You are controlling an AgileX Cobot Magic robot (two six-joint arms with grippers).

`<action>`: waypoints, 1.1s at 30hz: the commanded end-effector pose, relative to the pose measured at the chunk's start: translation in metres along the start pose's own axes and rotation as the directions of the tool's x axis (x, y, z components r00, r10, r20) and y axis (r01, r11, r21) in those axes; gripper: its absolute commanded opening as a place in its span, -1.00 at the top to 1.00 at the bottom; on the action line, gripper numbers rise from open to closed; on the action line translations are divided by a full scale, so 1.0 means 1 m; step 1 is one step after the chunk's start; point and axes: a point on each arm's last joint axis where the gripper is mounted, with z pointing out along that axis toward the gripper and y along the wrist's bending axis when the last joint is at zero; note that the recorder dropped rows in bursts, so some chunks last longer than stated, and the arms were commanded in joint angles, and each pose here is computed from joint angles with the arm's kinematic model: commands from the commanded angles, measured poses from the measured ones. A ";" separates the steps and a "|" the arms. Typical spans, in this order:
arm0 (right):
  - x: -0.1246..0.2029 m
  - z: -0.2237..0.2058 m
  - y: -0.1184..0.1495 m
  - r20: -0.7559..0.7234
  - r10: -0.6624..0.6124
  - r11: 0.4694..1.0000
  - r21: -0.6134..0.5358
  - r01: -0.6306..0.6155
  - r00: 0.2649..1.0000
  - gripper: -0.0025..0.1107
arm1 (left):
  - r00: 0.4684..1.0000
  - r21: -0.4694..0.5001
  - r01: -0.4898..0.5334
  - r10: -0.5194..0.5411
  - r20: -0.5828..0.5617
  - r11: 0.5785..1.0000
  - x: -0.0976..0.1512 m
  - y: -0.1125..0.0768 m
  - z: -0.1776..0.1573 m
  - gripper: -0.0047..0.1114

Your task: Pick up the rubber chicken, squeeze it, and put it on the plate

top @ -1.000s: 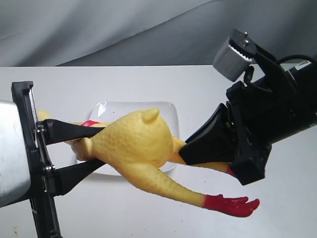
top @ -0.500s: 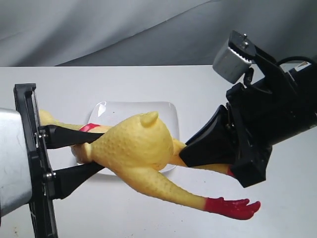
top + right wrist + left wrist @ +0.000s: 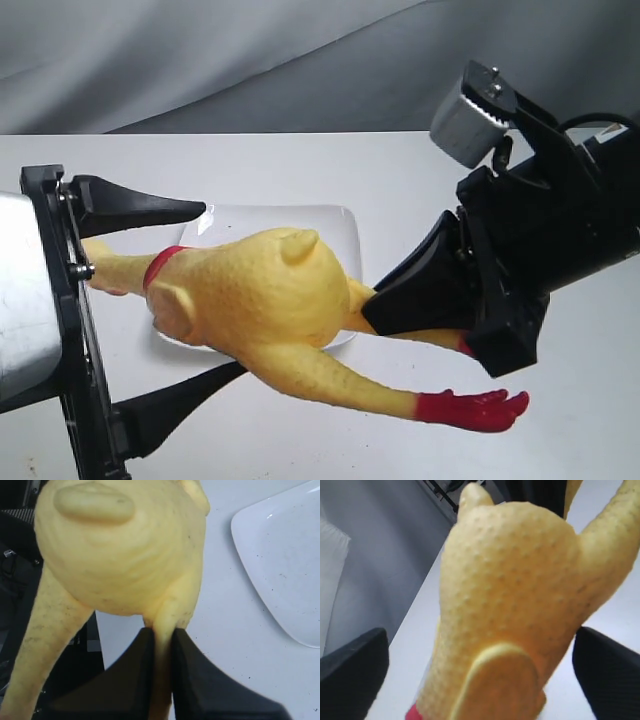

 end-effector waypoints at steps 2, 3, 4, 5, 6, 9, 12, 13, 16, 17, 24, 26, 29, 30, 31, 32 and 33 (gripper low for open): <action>-0.003 -0.002 0.003 0.032 -0.004 1.000 -0.009 0.005 0.999 0.96 | 1.000 0.001 0.026 -0.026 0.000 1.000 0.000 0.000 0.001 0.25; -0.003 -0.002 0.003 0.032 -0.004 1.000 -0.009 0.005 0.999 0.96 | 1.000 0.003 0.026 -0.026 0.004 1.000 -0.001 -0.001 0.001 0.48; -0.003 -0.002 0.003 0.032 -0.004 1.000 -0.009 0.005 0.999 0.96 | 1.000 0.005 0.026 -0.026 0.006 1.000 -0.001 -0.001 0.001 0.78; -0.003 -0.002 0.003 0.032 -0.004 1.000 -0.009 0.005 0.999 0.96 | 1.000 0.008 0.014 -0.014 0.006 1.000 -0.001 -0.001 0.001 0.91; -0.003 -0.002 0.003 0.032 -0.004 1.000 -0.009 0.005 0.999 0.96 | 1.000 0.009 0.010 -0.010 0.005 1.000 -0.001 -0.001 0.001 0.89; -0.003 -0.002 0.003 0.032 -0.004 1.000 -0.009 0.005 0.999 0.96 | 1.000 0.009 0.015 -0.015 0.005 1.000 -0.001 -0.001 0.001 0.89; -0.003 -0.002 0.003 0.032 -0.004 1.000 -0.009 0.005 0.999 0.96 | 1.000 0.009 0.015 -0.015 0.005 1.000 -0.001 -0.001 0.001 0.89; -0.003 -0.002 0.003 0.032 -0.004 1.000 -0.009 0.005 0.999 0.96 | 1.000 0.009 0.015 -0.015 0.005 1.000 -0.001 -0.001 0.001 0.89; -0.003 -0.002 0.003 0.032 -0.004 1.000 -0.009 0.005 0.999 0.96 | 1.000 0.008 0.015 -0.015 0.003 1.000 0.000 -0.001 0.001 0.88; -0.003 -0.002 0.003 0.032 -0.004 1.000 -0.009 0.005 0.999 0.96 | 1.000 0.007 0.015 -0.015 0.002 1.000 0.000 -0.001 0.001 0.87; -0.003 -0.002 0.003 0.032 -0.004 1.000 -0.009 0.005 0.999 0.96 | 1.000 0.010 0.007 -0.007 0.001 1.000 0.000 -0.001 0.001 -0.20; -0.003 -0.002 0.003 0.032 -0.004 1.000 -0.009 0.005 0.999 0.96 | 1.000 0.004 0.029 -0.029 0.004 1.000 -0.001 -0.001 0.001 -0.61; -0.003 -0.002 0.003 0.032 -0.004 1.000 -0.009 0.005 0.999 0.96 | 0.993 -0.024 0.118 -0.118 0.019 0.993 -0.002 0.002 0.001 -0.81; -0.003 -0.002 0.003 0.032 -0.004 1.000 -0.009 0.005 0.999 0.96 | 0.991 -0.027 0.131 -0.130 0.022 0.991 -0.002 0.002 0.001 -0.81; -0.003 -0.002 0.003 0.032 -0.004 1.000 -0.009 0.005 0.999 0.96 | 0.991 -0.027 0.130 -0.130 0.022 0.991 -0.002 0.002 0.001 -0.81; -0.003 -0.002 0.003 0.032 -0.004 1.000 -0.009 0.005 0.999 0.96 | 0.992 -0.027 0.128 -0.128 0.022 0.991 -0.002 0.002 0.001 -0.81; -0.003 -0.002 0.003 0.032 -0.004 1.000 -0.009 0.005 0.999 0.96 | 0.992 -0.027 0.128 -0.128 0.022 0.991 -0.002 0.002 0.001 -0.81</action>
